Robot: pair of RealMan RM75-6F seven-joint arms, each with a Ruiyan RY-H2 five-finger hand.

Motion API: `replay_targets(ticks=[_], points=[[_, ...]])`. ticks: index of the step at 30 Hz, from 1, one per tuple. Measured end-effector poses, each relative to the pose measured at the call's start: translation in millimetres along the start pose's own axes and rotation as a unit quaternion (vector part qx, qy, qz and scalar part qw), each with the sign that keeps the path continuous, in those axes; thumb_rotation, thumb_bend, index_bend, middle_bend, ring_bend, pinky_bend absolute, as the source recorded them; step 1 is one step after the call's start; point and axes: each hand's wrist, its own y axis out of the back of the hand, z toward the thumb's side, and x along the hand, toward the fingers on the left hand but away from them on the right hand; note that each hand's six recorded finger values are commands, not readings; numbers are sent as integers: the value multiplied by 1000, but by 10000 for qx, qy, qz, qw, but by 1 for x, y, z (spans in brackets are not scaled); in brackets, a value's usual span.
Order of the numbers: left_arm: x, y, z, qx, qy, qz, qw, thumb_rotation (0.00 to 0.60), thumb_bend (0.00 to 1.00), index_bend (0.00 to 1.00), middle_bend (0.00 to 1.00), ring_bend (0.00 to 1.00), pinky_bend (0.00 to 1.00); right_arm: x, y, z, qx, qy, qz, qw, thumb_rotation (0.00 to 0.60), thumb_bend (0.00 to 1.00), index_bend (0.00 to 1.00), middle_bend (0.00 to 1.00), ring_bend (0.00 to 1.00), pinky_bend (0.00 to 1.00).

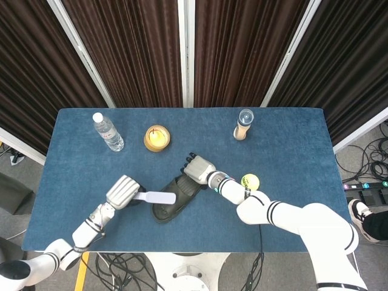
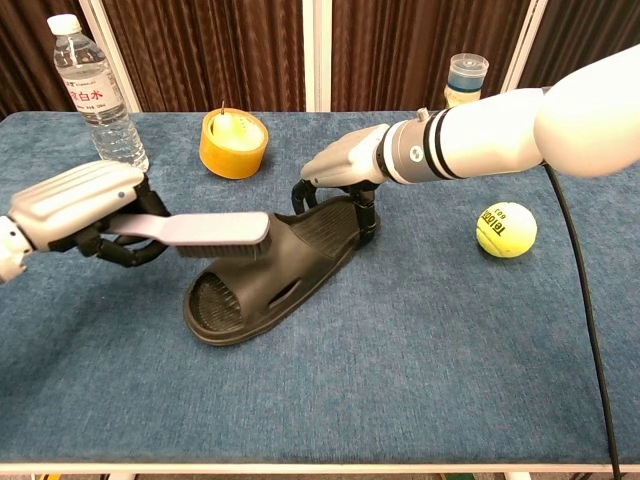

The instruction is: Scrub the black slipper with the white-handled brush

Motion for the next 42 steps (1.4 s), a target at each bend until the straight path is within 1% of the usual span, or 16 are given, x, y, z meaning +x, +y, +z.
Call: replay_targets(ticks=[3, 6, 9, 12, 14, 18, 21, 24, 28, 31, 33, 36, 39, 42], points=[[8, 2, -6, -125, 142, 115, 9998, 600, 523, 1000, 1000, 1000, 1000, 0, -1, -1, 23, -19, 3, 10000, 600, 223, 385, 315, 111, 106], [13, 1, -11, -116, 214, 142, 9996, 600, 523, 1000, 1000, 1000, 1000, 1, 0, -3, 20, -43, -7, 10000, 600, 224, 388, 316, 111, 111], [17, -4, -14, -35, 248, 77, 9997, 600, 524, 1000, 1000, 1000, 1000, 1, 0, -4, 16, -59, -6, 10000, 600, 224, 390, 319, 114, 113], [19, -14, -15, 26, 229, -56, 9997, 600, 523, 1000, 1000, 1000, 1000, 1, -1, -5, 22, -67, 9, 10000, 600, 225, 394, 324, 122, 115], [18, -19, -12, 65, 151, -147, 9998, 600, 524, 1000, 1000, 1000, 1000, 0, 0, -4, 27, -66, 6, 10000, 600, 225, 394, 324, 122, 116], [12, -29, -1, 152, -172, -354, 9991, 600, 527, 1000, 1000, 1000, 1000, -2, 2, -2, -5, -61, -11, 10000, 600, 225, 395, 325, 122, 117], [7, -34, 6, 230, -379, -470, 9979, 600, 536, 1000, 1000, 1000, 1000, -2, 2, -1, -22, -48, -1, 10000, 600, 224, 395, 326, 122, 118], [3, -36, 10, 250, -484, -558, 9970, 600, 537, 1000, 1000, 1000, 1000, -2, 2, -1, -19, -40, 1, 10000, 600, 224, 395, 326, 122, 121], [-4, -30, 17, 143, -622, -506, 9967, 600, 536, 1000, 1000, 1000, 1000, -2, 2, -1, -19, -43, -12, 10000, 600, 224, 395, 326, 122, 122], [-7, -19, 20, -12, -674, -292, 9973, 600, 536, 1000, 1000, 1000, 1000, -1, 2, -3, 6, -45, -8, 10000, 600, 223, 395, 326, 122, 123], [-4, -10, 16, -135, -575, -130, 9982, 600, 536, 1000, 1000, 1000, 1000, 0, 1, -4, 19, -48, -3, 10000, 600, 223, 395, 326, 122, 123], [6, -1, 6, -295, -309, 9, 9991, 600, 536, 1000, 1000, 1000, 1000, 1, 2, -4, 22, -48, -14, 10000, 600, 224, 394, 326, 122, 125], [17, 2, -4, -415, -42, 26, 9991, 600, 535, 1000, 1000, 1000, 1000, 2, 3, -5, 38, -51, -24, 10000, 600, 223, 395, 326, 122, 126], [25, -3, -12, -364, 136, -73, 9992, 600, 535, 1000, 1000, 1000, 1000, 2, 4, -5, 43, -52, -39, 10000, 600, 223, 395, 326, 122, 128]])
